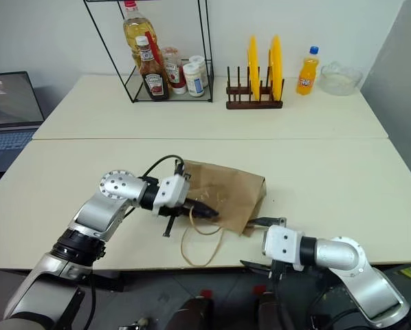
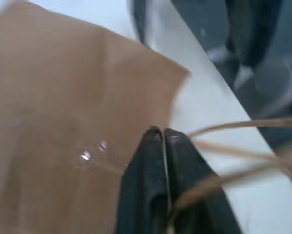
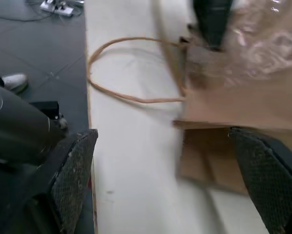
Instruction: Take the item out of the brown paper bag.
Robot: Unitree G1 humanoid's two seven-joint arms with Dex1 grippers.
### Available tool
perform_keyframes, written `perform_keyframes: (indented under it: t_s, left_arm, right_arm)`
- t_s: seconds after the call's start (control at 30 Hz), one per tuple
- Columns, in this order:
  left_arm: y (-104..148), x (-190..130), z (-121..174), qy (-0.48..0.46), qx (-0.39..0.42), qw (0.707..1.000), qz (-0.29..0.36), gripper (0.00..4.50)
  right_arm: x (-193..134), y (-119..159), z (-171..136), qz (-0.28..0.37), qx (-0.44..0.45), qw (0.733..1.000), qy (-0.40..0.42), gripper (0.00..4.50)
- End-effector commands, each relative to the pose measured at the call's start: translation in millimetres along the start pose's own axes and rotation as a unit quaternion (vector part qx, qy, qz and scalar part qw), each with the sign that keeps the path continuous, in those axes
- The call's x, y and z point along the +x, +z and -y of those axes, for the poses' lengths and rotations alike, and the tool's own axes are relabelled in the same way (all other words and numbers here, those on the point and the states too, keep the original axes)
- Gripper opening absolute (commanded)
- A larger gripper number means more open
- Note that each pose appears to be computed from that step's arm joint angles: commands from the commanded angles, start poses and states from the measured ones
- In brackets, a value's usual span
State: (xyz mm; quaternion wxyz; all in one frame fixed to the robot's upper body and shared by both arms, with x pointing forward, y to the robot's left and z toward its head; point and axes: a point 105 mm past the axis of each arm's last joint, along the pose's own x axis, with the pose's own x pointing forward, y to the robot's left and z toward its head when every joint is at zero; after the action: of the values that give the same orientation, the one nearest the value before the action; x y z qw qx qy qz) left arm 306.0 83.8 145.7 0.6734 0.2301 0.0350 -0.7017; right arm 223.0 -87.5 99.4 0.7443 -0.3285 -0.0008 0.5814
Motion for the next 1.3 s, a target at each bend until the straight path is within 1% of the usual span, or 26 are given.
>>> perform_keyframes:
  t_s: [0.03, 0.1, 0.2, 0.3, 0.4, 0.47, 0.53, 0.7, 0.83, 0.93, 1.0, 1.2, 1.3]
  left_arm:
    - [18, -6, -17, 0.043, -0.038, 0.998, 0.022, 0.02]
    - [17, -7, -33, 0.087, -0.089, 0.992, 0.030, 0.02]
    - [17, -6, -48, 0.126, -0.143, 0.981, 0.045, 0.02]
    - [21, -1, -55, 0.140, -0.181, 0.971, 0.063, 0.02]
    - [21, 1, -54, 0.138, -0.180, 0.972, 0.056, 0.02]
    - [21, 2, -51, 0.135, -0.177, 0.974, 0.051, 0.02]
    - [21, 2, -49, 0.133, -0.180, 0.973, 0.051, 0.02]
    - [24, 2, -47, 0.128, -0.180, 0.974, 0.052, 0.02]
    - [25, 0, -49, 0.134, -0.186, 0.972, 0.053, 0.02]
    - [27, -2, -52, 0.138, -0.189, 0.971, 0.056, 0.02]
    - [29, -2, -55, 0.141, -0.191, 0.970, 0.059, 0.02]
    - [33, -5, -58, 0.149, -0.204, 0.965, 0.068, 0.02]
    - [32, -7, -60, 0.155, -0.207, 0.964, 0.068, 0.00]
  right_arm:
    - [8, 3, 7, 0.012, -0.112, 0.994, -0.008, 4.50]
    - [12, 6, 8, 0.029, -0.195, 0.980, -0.003, 4.50]
    - [16, 9, 6, 0.054, -0.273, 0.961, 0.005, 4.50]
    - [22, 17, 5, 0.087, -0.337, 0.937, 0.002, 4.50]
    - [18, 13, 1, 0.096, -0.341, 0.935, -0.008, 4.50]
    - [6, 9, -9, 0.098, -0.343, 0.934, 0.000, 4.50]
    - [4, 12, -11, 0.107, -0.349, 0.931, -0.006, 4.50]
    - [27, 22, 6, 0.115, -0.375, 0.919, -0.035, 4.50]
    - [52, 10, 15, 0.081, -0.398, 0.913, -0.026, 4.50]
    - [65, -4, 19, 0.052, -0.407, 0.912, -0.014, 4.50]
    - [71, -9, 21, 0.046, -0.407, 0.912, -0.011, 4.50]
    - [90, 8, 22, 0.075, -0.410, 0.909, -0.021, 4.50]
    - [92, 11, 23, 0.082, -0.405, 0.910, -0.019, 3.89]
